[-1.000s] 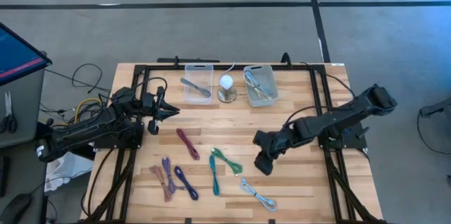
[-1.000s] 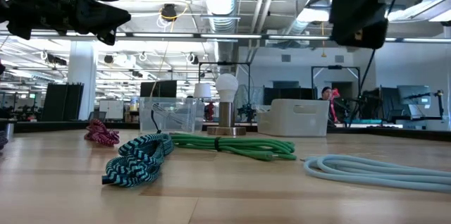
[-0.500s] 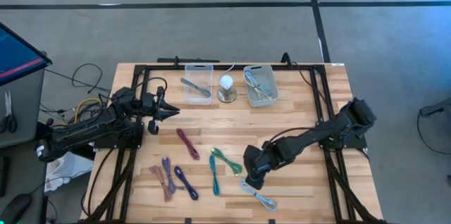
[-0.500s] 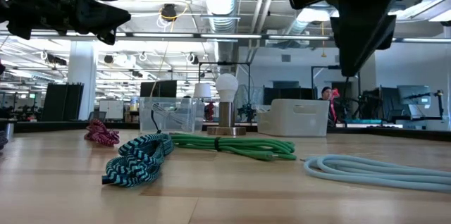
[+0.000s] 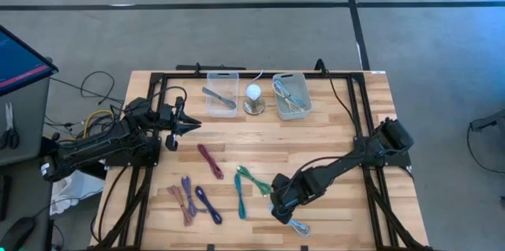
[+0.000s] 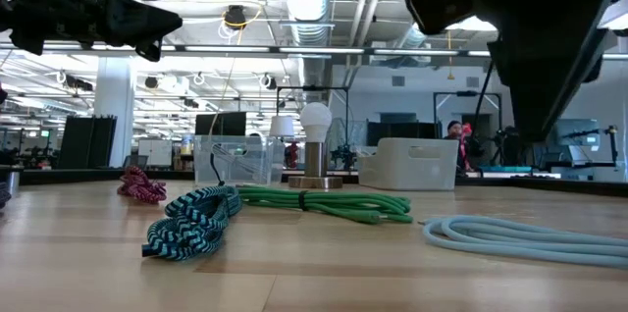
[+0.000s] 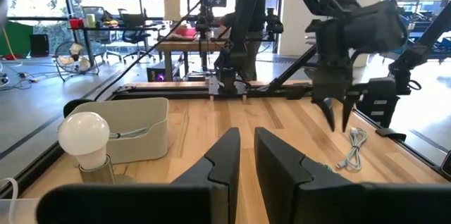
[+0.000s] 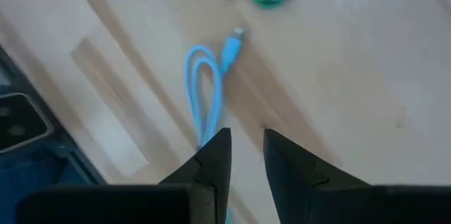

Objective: Pick & Place USB Port
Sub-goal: Put the light blue charger cable into the gray bin

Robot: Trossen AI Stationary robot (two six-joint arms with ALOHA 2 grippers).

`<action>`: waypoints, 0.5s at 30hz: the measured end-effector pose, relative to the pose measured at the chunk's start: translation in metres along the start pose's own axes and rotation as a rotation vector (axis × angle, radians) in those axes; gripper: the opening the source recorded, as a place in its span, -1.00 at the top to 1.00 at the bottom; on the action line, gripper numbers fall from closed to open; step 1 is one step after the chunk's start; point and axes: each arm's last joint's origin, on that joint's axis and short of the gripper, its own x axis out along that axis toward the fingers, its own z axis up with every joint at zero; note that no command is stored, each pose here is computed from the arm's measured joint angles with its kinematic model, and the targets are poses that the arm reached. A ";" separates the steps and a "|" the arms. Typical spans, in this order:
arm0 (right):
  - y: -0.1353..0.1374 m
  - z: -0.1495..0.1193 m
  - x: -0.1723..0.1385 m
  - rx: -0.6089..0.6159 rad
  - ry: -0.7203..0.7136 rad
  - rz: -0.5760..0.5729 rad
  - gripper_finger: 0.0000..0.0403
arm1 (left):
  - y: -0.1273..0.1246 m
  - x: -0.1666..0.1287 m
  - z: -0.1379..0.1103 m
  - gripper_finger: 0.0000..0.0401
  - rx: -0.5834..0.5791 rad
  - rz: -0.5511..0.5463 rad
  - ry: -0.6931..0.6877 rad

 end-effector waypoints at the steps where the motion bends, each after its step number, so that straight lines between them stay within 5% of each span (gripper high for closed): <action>1: 0.002 0.000 0.002 0.010 -0.001 0.012 0.61 | 0.000 0.000 0.000 0.78 0.000 0.000 0.000; 15: 0.008 -0.011 0.009 0.089 0.021 0.029 0.61 | 0.000 0.000 0.000 0.78 -0.003 0.000 0.001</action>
